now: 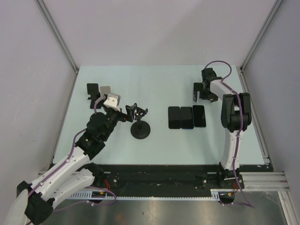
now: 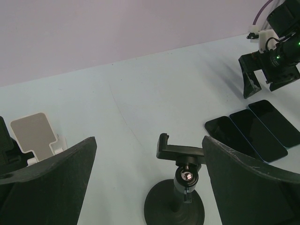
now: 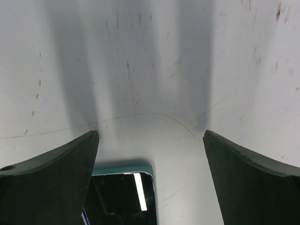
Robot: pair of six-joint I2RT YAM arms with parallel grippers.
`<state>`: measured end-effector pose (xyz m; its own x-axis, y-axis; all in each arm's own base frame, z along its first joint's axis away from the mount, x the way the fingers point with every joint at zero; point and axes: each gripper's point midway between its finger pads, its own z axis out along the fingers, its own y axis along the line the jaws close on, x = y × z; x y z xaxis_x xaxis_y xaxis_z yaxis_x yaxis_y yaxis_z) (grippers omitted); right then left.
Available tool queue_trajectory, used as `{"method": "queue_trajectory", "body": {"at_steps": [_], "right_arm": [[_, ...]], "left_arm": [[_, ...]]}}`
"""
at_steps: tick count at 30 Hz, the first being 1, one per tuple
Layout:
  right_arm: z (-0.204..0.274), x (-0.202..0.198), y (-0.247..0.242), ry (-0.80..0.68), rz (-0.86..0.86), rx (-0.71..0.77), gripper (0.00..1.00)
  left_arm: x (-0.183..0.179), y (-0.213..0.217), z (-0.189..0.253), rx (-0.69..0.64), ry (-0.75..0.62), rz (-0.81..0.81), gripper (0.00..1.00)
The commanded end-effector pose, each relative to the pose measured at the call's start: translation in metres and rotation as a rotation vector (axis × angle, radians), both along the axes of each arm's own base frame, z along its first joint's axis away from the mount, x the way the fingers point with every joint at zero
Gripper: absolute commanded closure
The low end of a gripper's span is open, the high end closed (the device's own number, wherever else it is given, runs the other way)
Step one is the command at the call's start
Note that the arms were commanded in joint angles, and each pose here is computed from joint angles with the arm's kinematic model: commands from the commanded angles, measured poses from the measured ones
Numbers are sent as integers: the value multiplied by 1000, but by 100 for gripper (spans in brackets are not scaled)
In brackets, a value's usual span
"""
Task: Remove the phone from the phone stand
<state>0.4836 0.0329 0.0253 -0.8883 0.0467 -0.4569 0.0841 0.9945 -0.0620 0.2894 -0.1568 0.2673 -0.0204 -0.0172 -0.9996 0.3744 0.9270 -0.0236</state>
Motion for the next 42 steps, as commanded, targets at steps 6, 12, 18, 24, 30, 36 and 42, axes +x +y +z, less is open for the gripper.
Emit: {"method": "queue_trajectory", "body": {"at_steps": [6,12,18,24,30,36,42], "right_arm": [[2,-35,-3,36,-17,6,0],[5,-40,-4,33,-19,12,0],[20,-36,-3,-6,-19,22,0],[56,-28,0,-89,-18,25,0],[120,-31,18,-238,45,59,0],[181,-67,35,-375,106,106,0],[214,-114,57,-480,184,191,0]], "left_arm": [[-1,2,17,-25,-39,-2,0],[-1,2,17,-25,-39,-2,0],[-2,2,18,-29,-42,-2,0],[-3,0,18,-38,-35,-9,0],[-2,0,13,-100,22,27,0],[-1,-13,5,-210,179,53,0],[4,-23,5,-250,282,193,0]]}}
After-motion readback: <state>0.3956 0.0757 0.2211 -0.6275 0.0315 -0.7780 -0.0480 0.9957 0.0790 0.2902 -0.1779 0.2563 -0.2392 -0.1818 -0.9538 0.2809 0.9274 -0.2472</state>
